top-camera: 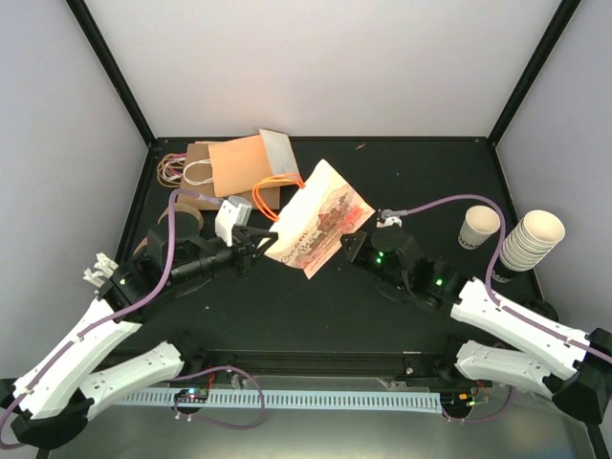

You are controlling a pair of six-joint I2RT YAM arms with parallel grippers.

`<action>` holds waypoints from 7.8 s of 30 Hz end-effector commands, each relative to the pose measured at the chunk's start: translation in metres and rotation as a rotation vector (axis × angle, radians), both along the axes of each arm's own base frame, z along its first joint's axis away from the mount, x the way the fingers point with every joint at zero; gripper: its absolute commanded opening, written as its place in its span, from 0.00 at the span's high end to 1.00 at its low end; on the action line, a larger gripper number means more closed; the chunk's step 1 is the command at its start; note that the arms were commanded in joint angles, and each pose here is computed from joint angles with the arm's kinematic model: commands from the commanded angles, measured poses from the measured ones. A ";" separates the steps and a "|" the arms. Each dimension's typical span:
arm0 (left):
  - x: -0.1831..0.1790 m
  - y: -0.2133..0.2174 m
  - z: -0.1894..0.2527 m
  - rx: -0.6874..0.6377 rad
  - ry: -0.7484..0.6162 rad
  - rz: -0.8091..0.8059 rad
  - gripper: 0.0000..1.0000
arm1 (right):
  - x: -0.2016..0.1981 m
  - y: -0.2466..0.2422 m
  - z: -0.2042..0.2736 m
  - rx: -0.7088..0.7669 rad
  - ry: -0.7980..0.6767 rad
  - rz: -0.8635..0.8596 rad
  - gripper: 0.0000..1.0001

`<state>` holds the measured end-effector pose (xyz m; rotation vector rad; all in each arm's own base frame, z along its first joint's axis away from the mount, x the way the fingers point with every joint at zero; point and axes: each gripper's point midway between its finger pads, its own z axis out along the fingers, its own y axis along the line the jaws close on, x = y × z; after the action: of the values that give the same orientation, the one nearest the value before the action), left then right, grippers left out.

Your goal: Pack the takeout coffee

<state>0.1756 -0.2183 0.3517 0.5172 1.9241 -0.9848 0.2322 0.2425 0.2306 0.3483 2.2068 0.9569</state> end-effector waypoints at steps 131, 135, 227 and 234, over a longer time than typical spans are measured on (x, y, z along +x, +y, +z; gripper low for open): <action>0.029 0.061 -0.058 0.209 0.194 0.032 0.74 | -0.031 -0.044 -0.077 0.016 -0.070 0.304 0.99; 0.026 0.060 -0.060 0.218 0.203 0.011 0.75 | -0.030 -0.043 -0.077 0.018 -0.067 0.306 0.99; 0.036 0.023 0.006 -0.192 0.584 0.008 0.94 | -0.032 0.024 0.045 -0.189 -0.369 0.693 0.22; 0.036 0.019 0.005 -0.232 0.611 -0.006 0.95 | -0.055 0.049 0.088 -0.347 -0.576 0.799 0.23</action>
<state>0.2150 -0.1945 0.3337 0.0552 2.3741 -1.3857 0.1817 0.2873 0.3083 -0.7904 1.9633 1.0377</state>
